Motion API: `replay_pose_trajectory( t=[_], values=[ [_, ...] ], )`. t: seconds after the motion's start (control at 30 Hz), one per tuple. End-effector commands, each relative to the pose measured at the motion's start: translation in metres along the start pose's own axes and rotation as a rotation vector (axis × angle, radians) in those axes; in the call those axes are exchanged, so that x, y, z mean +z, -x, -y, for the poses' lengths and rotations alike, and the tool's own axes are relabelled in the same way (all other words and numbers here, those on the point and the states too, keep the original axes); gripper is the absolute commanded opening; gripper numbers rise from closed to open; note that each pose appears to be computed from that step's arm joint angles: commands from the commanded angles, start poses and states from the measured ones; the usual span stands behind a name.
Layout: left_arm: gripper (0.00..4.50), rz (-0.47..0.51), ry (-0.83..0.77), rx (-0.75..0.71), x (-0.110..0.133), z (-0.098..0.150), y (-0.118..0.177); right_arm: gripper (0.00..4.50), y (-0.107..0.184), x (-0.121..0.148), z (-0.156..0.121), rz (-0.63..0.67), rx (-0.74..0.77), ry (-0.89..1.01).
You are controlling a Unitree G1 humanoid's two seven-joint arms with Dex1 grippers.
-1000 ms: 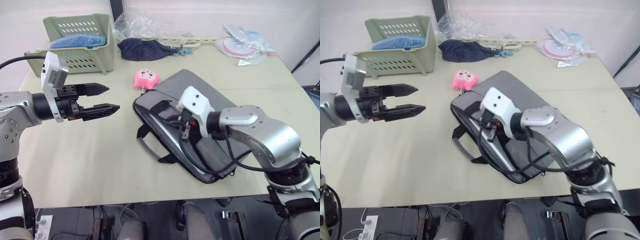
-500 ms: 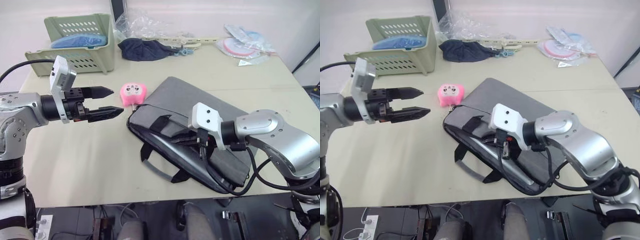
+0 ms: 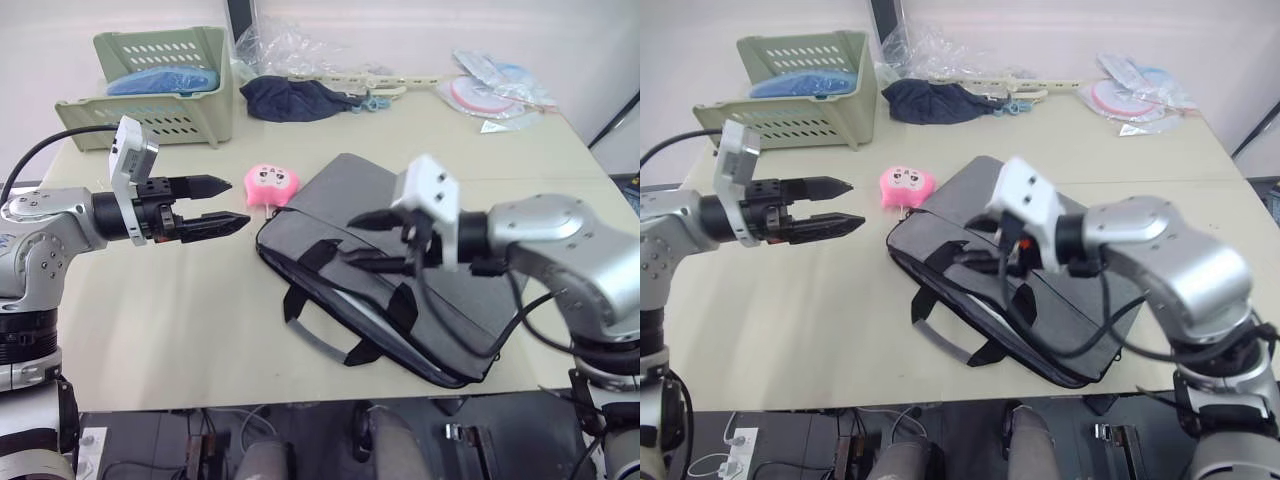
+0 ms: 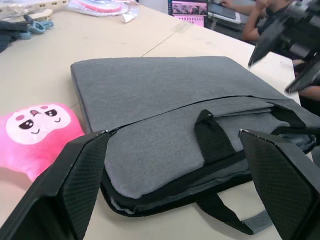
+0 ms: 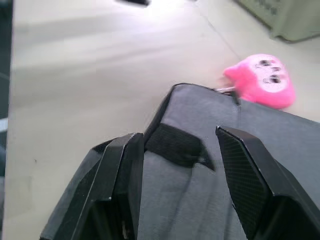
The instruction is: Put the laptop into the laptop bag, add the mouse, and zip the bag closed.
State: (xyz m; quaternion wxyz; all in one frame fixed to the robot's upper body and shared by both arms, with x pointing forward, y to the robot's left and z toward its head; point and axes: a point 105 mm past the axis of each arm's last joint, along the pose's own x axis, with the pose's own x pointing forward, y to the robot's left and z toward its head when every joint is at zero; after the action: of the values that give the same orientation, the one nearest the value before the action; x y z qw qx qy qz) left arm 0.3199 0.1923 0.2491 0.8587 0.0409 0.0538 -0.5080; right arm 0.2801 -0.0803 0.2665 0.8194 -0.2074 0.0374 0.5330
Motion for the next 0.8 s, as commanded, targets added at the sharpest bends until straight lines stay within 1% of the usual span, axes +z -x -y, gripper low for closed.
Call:
replay_pose_trajectory(
  t=[0.03,0.1,0.17,0.27,0.33,0.37,0.43,0.5,0.6,0.67,0.73,0.8],
  values=[
    [4.50,0.009,0.005,0.022,-0.008,-0.016,0.002,2.60,0.038,0.003,0.022,0.008,-0.148,-0.118],
    [4.50,0.006,0.032,0.034,-0.018,-0.025,0.002,2.60,0.062,-0.006,0.029,-0.028,-0.233,-0.179],
    [4.50,-0.001,0.045,0.038,-0.026,-0.032,0.000,2.60,0.076,-0.015,0.029,-0.061,-0.278,-0.215],
    [4.50,0.031,0.100,0.045,-0.034,-0.044,-0.007,2.60,0.096,-0.035,0.021,-0.103,-0.335,-0.302],
    [4.50,0.069,0.161,0.054,-0.042,-0.053,-0.015,2.60,0.110,-0.059,0.008,-0.152,-0.372,-0.386],
    [4.50,0.074,0.174,0.055,-0.046,-0.055,-0.018,2.60,0.114,-0.066,0.003,-0.166,-0.379,-0.409],
    [4.50,0.061,0.194,0.044,-0.057,-0.057,-0.027,2.60,0.121,-0.079,-0.009,-0.179,-0.387,-0.469],
    [4.50,0.059,0.213,0.030,-0.062,-0.058,-0.036,2.60,0.129,-0.090,-0.017,-0.186,-0.410,-0.518],
    [4.50,0.053,0.230,0.038,-0.069,-0.061,-0.044,2.60,0.142,-0.105,-0.021,-0.199,-0.480,-0.583],
    [4.50,0.049,0.250,0.032,-0.075,-0.061,-0.050,2.60,0.156,-0.120,-0.028,-0.219,-0.530,-0.647],
    [4.50,0.050,0.259,0.026,-0.077,-0.060,-0.054,2.60,0.164,-0.128,-0.035,-0.238,-0.552,-0.678],
    [4.50,0.050,0.256,0.024,-0.077,-0.061,-0.055,2.60,0.167,-0.131,-0.039,-0.244,-0.551,-0.689]
  ],
)
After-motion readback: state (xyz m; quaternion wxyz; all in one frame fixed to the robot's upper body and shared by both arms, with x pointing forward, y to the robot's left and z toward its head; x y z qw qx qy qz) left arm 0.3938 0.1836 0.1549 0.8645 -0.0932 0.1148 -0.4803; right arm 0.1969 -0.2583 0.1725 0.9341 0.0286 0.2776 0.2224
